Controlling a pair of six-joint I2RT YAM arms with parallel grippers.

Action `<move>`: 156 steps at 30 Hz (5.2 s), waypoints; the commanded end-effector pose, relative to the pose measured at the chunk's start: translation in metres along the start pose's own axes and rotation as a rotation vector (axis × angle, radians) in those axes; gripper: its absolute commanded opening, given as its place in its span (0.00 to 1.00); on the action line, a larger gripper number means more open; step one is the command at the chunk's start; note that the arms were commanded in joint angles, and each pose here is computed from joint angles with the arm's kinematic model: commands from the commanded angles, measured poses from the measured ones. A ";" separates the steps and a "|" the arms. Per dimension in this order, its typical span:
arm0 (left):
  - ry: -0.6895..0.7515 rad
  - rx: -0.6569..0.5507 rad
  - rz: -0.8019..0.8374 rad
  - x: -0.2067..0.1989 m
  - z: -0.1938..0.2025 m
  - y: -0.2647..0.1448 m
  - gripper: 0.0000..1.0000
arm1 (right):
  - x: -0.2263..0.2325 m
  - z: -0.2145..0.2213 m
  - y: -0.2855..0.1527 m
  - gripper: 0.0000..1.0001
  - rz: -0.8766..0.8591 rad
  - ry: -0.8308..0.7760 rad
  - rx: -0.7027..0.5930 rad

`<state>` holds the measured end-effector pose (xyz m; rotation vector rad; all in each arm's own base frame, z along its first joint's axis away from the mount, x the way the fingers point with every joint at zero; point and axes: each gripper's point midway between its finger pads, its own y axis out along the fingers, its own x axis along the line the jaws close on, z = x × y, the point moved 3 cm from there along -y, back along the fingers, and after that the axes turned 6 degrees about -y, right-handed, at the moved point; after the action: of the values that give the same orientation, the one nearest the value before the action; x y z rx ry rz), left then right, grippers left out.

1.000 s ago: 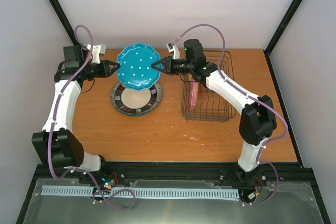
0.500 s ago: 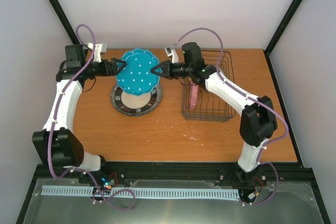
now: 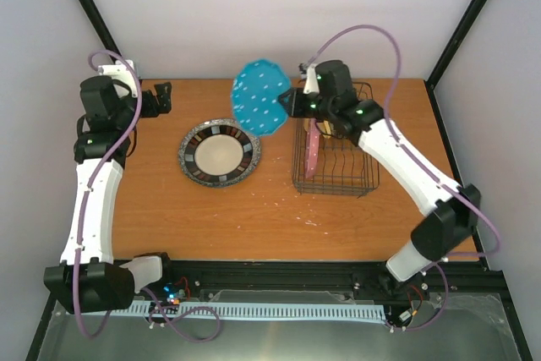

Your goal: Load the mixed dishes into the dish rack

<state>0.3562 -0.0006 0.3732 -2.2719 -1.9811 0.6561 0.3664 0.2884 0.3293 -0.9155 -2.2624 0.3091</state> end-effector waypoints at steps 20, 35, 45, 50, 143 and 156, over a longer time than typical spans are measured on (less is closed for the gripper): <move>-0.005 0.074 -0.089 0.028 0.037 0.033 1.00 | -0.093 0.004 -0.197 0.03 1.069 -0.096 -0.210; -0.007 0.087 -0.082 0.028 0.042 0.036 1.00 | -0.106 0.029 -0.148 0.03 1.000 -0.028 -0.060; -0.009 0.094 -0.068 0.027 0.044 0.037 1.00 | -0.116 0.046 -0.133 0.03 1.042 -0.045 0.021; -0.010 0.100 -0.064 0.027 0.046 0.038 1.00 | -0.119 0.055 -0.125 0.03 1.055 -0.061 0.064; -0.492 0.726 0.108 0.081 0.256 0.090 0.41 | -0.104 0.032 -0.173 0.61 1.027 -0.074 -0.157; -0.541 0.784 0.138 0.083 0.283 0.098 0.42 | -0.104 0.034 -0.176 0.61 1.025 -0.067 -0.165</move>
<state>0.3529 -0.0008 0.0652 -1.7921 -1.3416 1.8207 0.3066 0.0940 0.3264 -2.1081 -1.7043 0.6269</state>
